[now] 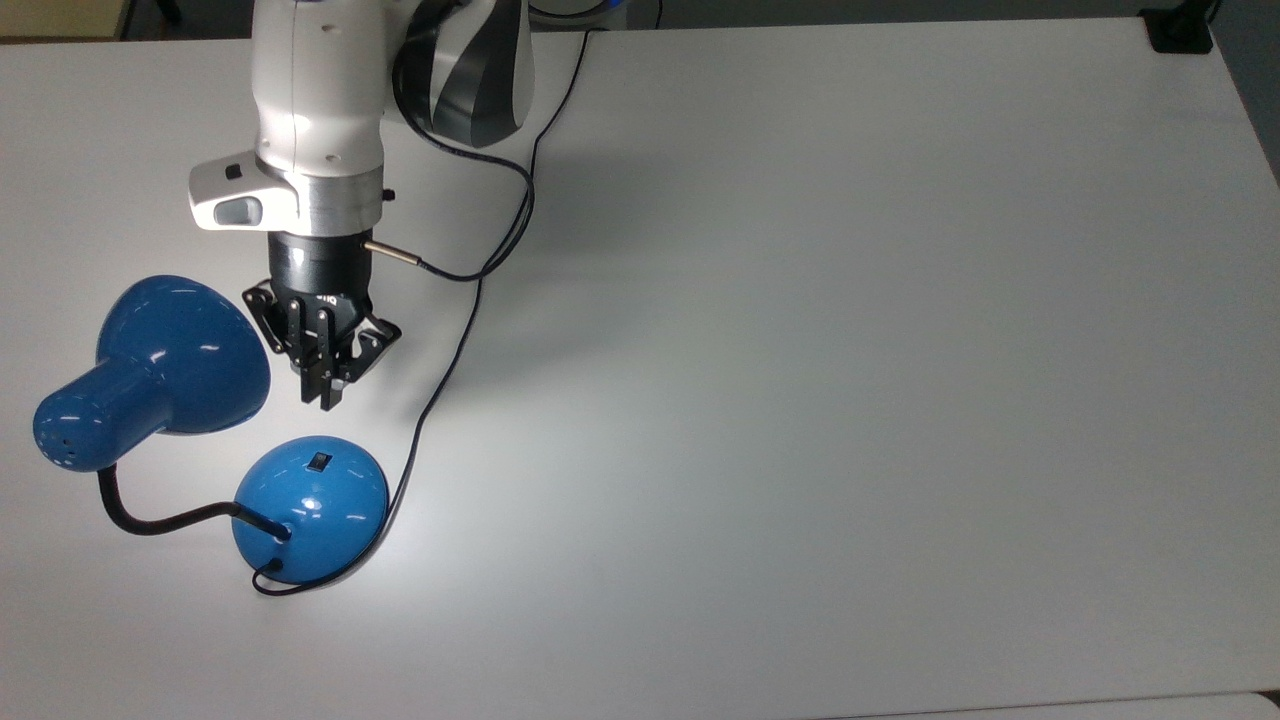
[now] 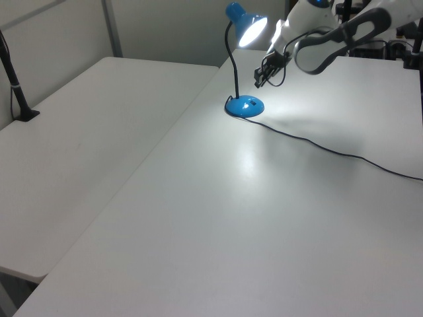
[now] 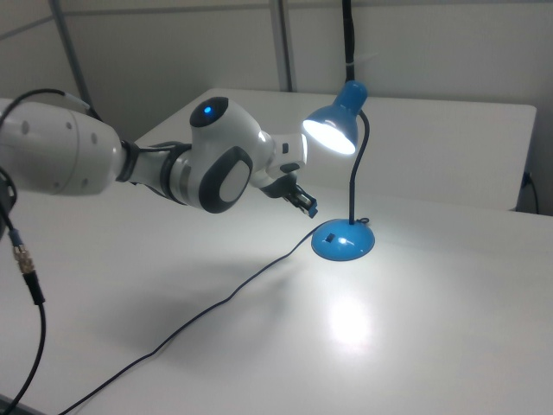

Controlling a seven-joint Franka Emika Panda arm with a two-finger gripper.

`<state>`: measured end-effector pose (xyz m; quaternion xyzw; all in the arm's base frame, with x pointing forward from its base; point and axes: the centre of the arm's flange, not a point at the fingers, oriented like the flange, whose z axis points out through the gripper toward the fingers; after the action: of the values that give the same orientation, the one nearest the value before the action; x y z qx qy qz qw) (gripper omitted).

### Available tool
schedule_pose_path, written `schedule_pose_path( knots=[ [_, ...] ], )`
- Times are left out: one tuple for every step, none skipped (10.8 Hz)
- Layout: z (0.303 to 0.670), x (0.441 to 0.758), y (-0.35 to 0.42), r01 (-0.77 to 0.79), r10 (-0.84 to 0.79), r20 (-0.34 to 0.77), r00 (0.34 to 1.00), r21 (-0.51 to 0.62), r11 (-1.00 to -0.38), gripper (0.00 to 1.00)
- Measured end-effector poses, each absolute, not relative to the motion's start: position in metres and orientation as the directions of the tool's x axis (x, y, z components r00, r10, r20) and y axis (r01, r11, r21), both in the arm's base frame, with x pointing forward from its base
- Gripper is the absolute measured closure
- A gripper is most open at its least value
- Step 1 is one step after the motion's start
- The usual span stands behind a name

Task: Turn on the lamp

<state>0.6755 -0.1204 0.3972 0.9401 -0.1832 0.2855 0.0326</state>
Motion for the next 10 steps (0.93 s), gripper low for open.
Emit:
schedule_pose_path(
  knots=[
    [0.408, 0.666, -0.117, -0.377, -0.348, 0.511, 0.786, -0.050, -0.925, 0.78],
    [0.422, 0.657, -0.113, -0.386, -0.364, 0.456, 0.812, -0.048, -0.921, 0.71],
    [0.439, 0.648, -0.111, -0.391, -0.375, 0.396, 0.838, -0.042, -0.919, 0.57],
    [0.461, 0.637, -0.107, -0.396, -0.385, 0.315, 0.867, -0.030, -0.918, 0.41],
    [0.483, 0.627, -0.102, -0.395, -0.387, 0.233, 0.892, -0.016, -0.919, 0.26],
    [0.504, 0.619, -0.095, -0.364, -0.359, 0.157, 0.920, 0.002, -0.932, 0.13],
    [0.520, 0.614, -0.089, -0.310, -0.308, 0.097, 0.946, 0.008, -0.951, 0.00],
    [0.531, 0.610, -0.085, -0.252, -0.252, 0.046, 0.967, -0.008, -0.968, 0.00],
    [0.537, 0.606, -0.085, -0.194, -0.194, 0.009, 0.981, -0.017, -0.981, 0.00],
    [0.538, 0.603, -0.087, -0.141, -0.141, -0.009, 0.990, -0.019, -0.990, 0.00]
  ],
)
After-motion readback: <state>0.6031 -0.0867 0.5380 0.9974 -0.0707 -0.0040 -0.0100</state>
